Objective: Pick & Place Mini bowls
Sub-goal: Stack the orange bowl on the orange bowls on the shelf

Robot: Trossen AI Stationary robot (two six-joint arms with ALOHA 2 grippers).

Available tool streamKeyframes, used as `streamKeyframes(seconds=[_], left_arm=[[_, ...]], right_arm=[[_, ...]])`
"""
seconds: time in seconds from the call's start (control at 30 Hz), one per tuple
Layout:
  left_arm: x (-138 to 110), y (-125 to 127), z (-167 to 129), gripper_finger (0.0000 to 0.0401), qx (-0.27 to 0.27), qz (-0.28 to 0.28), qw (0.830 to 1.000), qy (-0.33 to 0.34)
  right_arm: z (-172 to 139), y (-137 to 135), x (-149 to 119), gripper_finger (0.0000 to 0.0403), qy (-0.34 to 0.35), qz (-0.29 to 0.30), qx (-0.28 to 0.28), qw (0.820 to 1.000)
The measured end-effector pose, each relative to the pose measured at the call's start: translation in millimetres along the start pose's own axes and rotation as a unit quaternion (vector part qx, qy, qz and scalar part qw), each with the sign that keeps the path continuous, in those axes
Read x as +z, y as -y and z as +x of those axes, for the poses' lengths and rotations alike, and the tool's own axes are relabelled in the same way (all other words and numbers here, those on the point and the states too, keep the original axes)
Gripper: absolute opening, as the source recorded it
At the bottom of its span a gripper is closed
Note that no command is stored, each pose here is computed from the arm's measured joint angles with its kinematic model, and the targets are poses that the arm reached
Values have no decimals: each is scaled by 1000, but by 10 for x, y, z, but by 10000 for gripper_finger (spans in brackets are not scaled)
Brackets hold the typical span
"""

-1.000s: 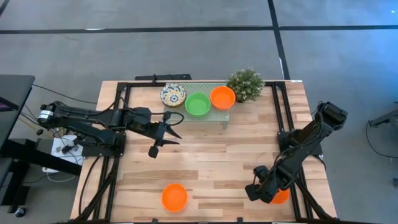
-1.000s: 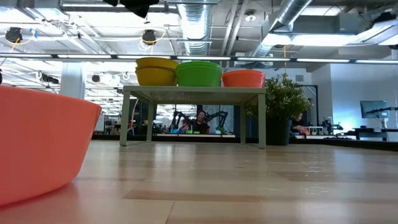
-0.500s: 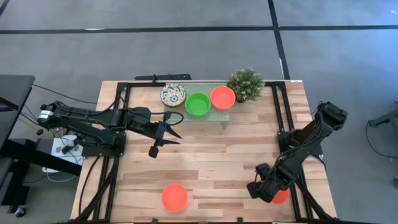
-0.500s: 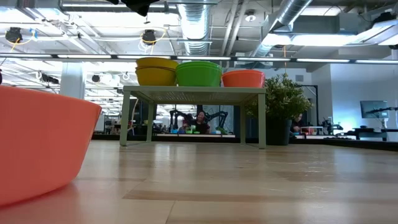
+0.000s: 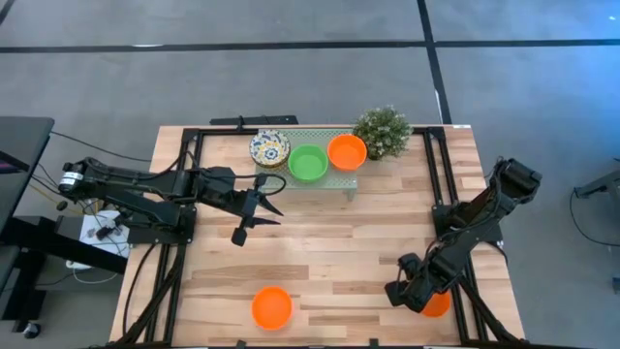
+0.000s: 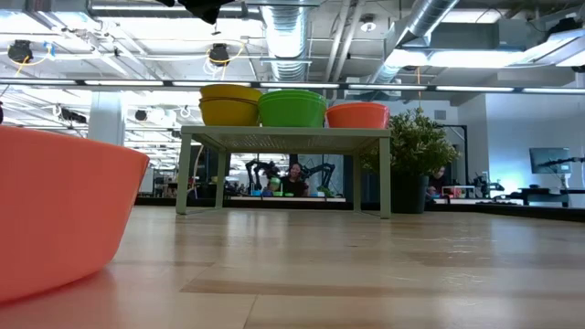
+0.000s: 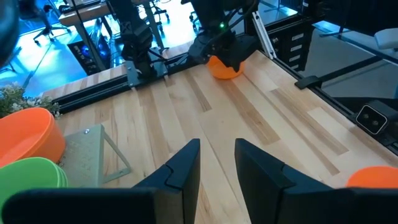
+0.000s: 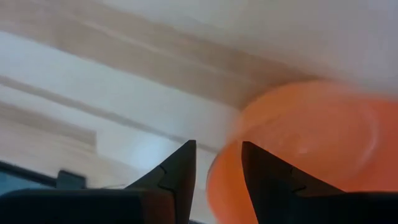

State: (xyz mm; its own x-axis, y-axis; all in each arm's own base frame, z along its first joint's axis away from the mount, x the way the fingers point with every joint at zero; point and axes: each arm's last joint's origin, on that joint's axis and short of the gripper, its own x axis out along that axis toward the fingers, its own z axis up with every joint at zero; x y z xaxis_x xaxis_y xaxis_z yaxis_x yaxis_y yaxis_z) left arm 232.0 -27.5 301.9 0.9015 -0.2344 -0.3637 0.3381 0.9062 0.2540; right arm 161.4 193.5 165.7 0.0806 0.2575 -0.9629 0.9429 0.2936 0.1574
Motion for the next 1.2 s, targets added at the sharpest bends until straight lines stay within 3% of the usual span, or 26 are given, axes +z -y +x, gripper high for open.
streamKeyframes(seconds=[0.17, 0.43, 0.63, 0.83, 0.97, 1.2], left_arm=[[0, 0, 0, 102, 0, 0, 1000, 0], [0, 0, 0, 102, 0, 0, 1000, 0], [1, 0, 0, 102, 0, 0, 1000, 1], [8, -3, 0, 102, 1, 0, 1000, 4], [8, -3, 0, 102, 1, -1, 1000, 4], [8, -3, 0, 102, 1, -51, 999, 4]], right_arm=[[44, 41, 55, 104, 7, -24, -10, 1000], [32, -57, -3, 10, -23, -75, 41, 996], [-4, -158, 32, 15, -31, -83, 70, 994], [-183, -391, 85, 6, -24, -142, 113, 983], [-326, -565, 173, 3, 8, -213, 148, 966], [-585, -830, 363, 3, 93, -381, 185, 901]])
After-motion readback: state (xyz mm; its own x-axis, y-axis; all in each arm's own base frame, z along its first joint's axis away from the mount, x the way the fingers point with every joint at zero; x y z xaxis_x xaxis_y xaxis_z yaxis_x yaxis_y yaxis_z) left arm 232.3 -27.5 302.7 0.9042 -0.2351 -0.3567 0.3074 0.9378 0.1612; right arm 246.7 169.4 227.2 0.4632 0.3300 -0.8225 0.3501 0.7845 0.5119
